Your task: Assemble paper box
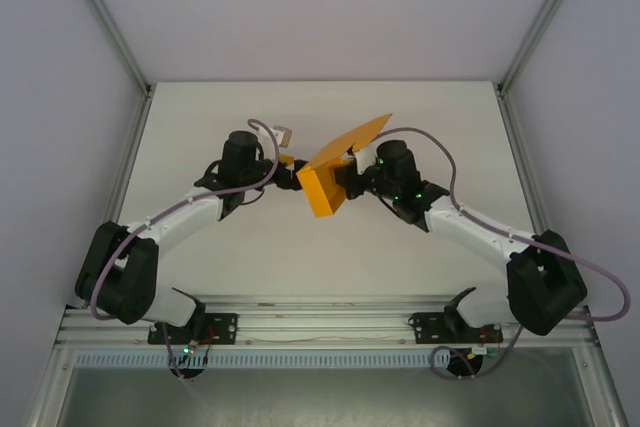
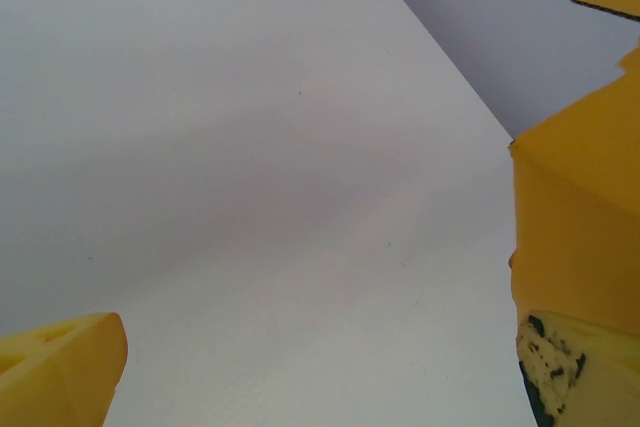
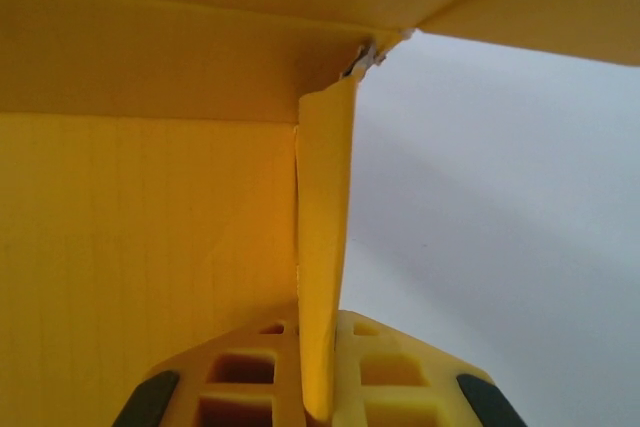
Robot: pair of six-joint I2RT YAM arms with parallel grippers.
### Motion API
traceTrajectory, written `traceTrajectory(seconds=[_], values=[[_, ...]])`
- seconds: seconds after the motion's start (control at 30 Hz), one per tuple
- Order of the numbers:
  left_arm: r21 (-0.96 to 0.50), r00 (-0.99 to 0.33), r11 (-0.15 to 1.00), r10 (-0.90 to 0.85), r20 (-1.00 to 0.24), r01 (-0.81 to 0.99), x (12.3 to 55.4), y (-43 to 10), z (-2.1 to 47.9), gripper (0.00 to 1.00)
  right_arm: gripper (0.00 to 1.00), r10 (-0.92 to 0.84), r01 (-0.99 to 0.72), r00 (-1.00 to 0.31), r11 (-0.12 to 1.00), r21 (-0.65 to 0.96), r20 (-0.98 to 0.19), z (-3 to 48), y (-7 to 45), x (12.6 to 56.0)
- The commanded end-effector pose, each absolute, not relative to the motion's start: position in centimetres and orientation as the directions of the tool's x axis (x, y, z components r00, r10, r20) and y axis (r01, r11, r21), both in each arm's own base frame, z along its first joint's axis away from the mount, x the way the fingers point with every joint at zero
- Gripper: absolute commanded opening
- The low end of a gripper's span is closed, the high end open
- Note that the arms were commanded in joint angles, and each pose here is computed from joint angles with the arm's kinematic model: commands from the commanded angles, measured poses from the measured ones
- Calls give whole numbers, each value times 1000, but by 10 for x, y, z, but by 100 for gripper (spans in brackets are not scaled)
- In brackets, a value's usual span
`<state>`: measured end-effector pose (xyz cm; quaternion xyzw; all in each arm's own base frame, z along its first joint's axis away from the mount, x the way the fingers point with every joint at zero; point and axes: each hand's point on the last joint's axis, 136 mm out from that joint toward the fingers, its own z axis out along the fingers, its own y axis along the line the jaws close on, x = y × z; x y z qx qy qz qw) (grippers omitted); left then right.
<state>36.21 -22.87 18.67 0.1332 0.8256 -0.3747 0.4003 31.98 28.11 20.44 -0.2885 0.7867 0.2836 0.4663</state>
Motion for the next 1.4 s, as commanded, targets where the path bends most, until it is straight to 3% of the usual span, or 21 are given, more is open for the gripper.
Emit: traceTrajectory(seconds=[0.0, 0.17, 0.43, 0.8, 0.97, 1.17, 1.37], values=[[-486, -553, 543, -46, -832, 685, 350, -262, 236, 100, 0, -336, -686, -389, 727, 26, -858, 176, 278, 321], [-478, -550, 552, -41, -834, 683, 352, -264, 237, 100, 0, -279, -418, -468, 906, -68, -839, 177, 250, 354], [-468, -552, 562, -25, -833, 682, 356, -268, 237, 100, 5, -173, -250, -504, 967, -49, -846, 184, 250, 367], [-442, -542, 583, -2, -840, 682, 354, -270, 233, 100, 13, -66, -232, -560, 969, 80, -826, 193, 264, 367], [-422, -551, 635, 8, -834, 647, 359, -262, 225, 100, 0, -183, -310, -568, 951, 3, -803, 183, 263, 357], [-294, -672, 917, -38, -740, 271, 379, -186, 169, 100, 0, -174, -163, -596, 982, -94, -784, 178, 209, 350], [-132, -741, 989, -140, -657, -69, 355, -95, 122, 100, 0, -160, -62, -663, 985, -159, -732, 151, 173, 339]])
